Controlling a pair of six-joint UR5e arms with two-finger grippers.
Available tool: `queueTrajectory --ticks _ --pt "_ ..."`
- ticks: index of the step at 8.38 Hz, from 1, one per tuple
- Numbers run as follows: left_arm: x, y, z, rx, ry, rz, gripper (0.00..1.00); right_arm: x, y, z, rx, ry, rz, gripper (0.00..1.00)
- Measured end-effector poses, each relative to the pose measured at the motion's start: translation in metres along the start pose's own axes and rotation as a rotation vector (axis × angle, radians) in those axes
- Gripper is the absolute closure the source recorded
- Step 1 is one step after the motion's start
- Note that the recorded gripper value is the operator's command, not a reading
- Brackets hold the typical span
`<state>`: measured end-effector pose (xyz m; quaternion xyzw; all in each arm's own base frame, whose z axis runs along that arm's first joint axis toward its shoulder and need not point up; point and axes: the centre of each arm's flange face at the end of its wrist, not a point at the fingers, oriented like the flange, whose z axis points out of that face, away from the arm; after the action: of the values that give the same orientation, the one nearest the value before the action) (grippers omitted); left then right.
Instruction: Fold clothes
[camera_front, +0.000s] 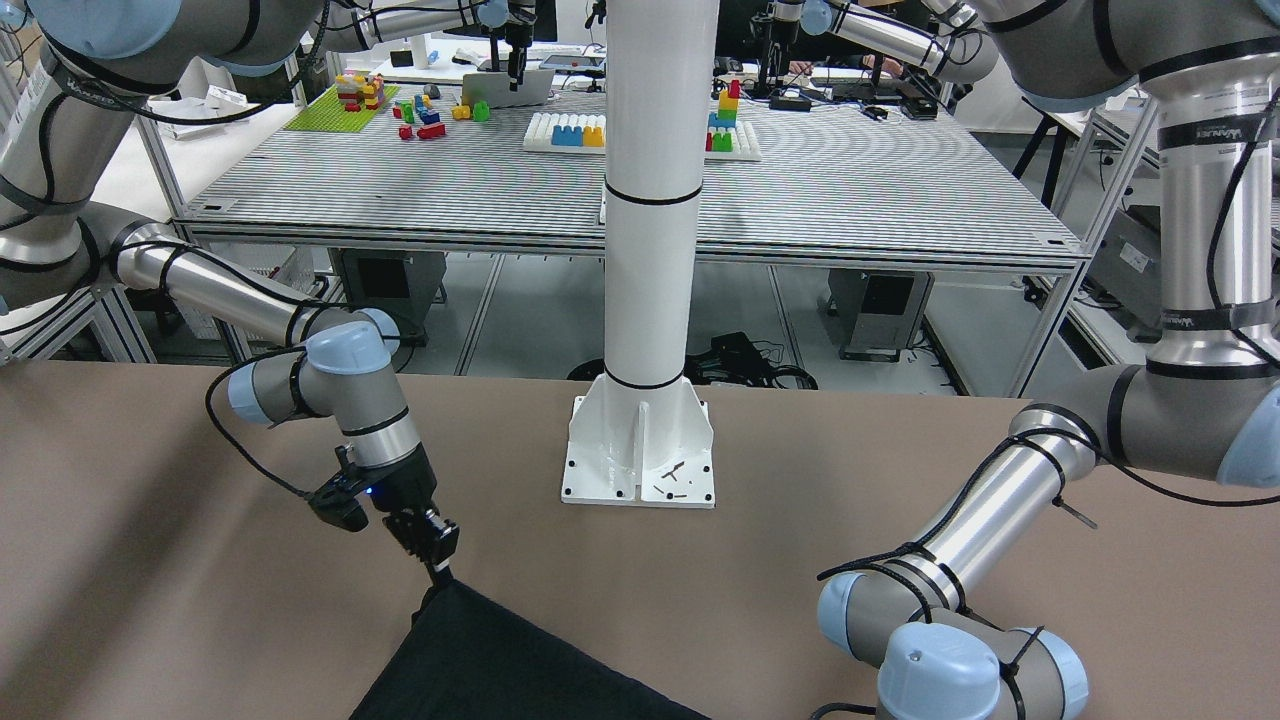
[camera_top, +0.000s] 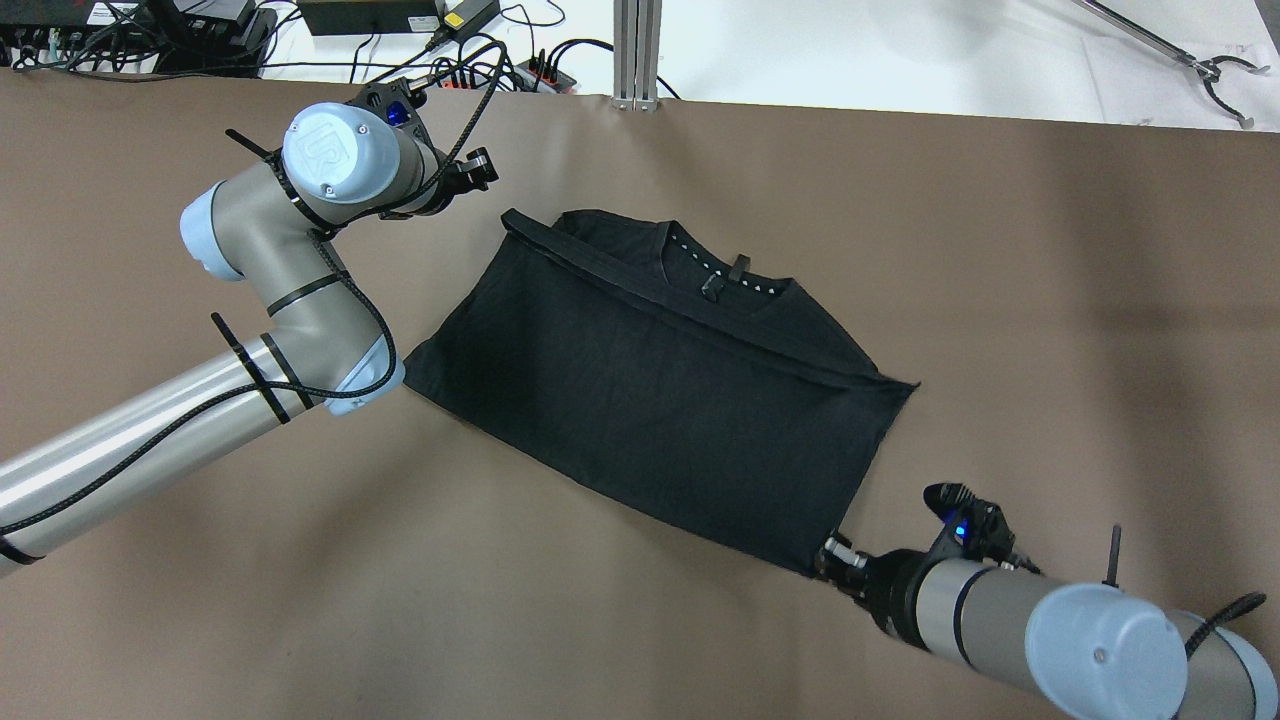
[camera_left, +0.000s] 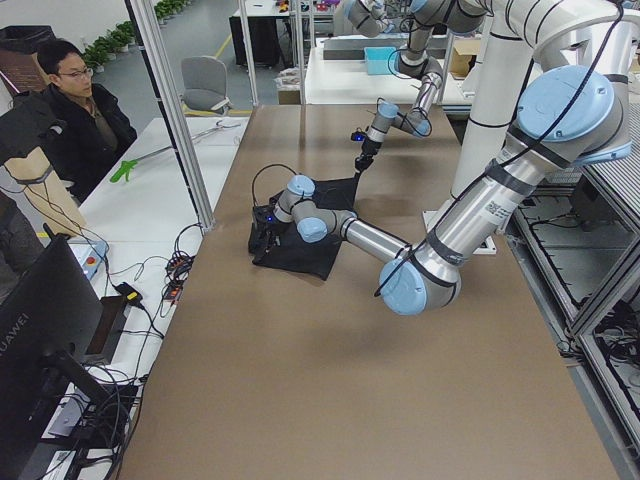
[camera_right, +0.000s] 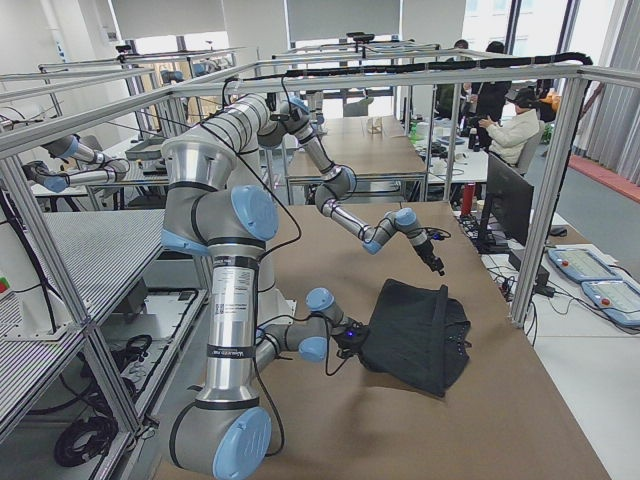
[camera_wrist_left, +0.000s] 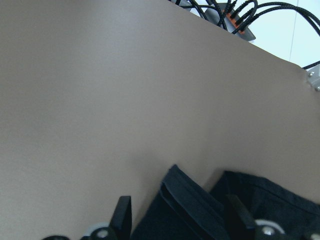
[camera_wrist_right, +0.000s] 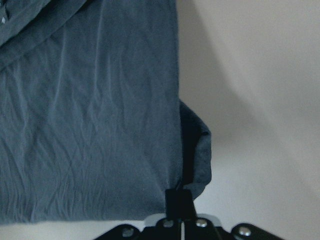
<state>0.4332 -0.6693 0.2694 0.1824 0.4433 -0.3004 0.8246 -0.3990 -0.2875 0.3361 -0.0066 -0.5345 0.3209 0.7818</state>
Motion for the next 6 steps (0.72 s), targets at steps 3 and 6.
queueTrajectory --ticks 3,6 --pt "-0.013 -0.010 -0.021 0.053 0.026 0.000 0.30 0.015 0.095 -0.014 -0.262 0.046 -0.070 0.83" --pt "-0.004 -0.005 -0.040 0.054 0.067 0.002 0.29 0.022 0.134 -0.019 -0.376 0.075 -0.104 0.05"
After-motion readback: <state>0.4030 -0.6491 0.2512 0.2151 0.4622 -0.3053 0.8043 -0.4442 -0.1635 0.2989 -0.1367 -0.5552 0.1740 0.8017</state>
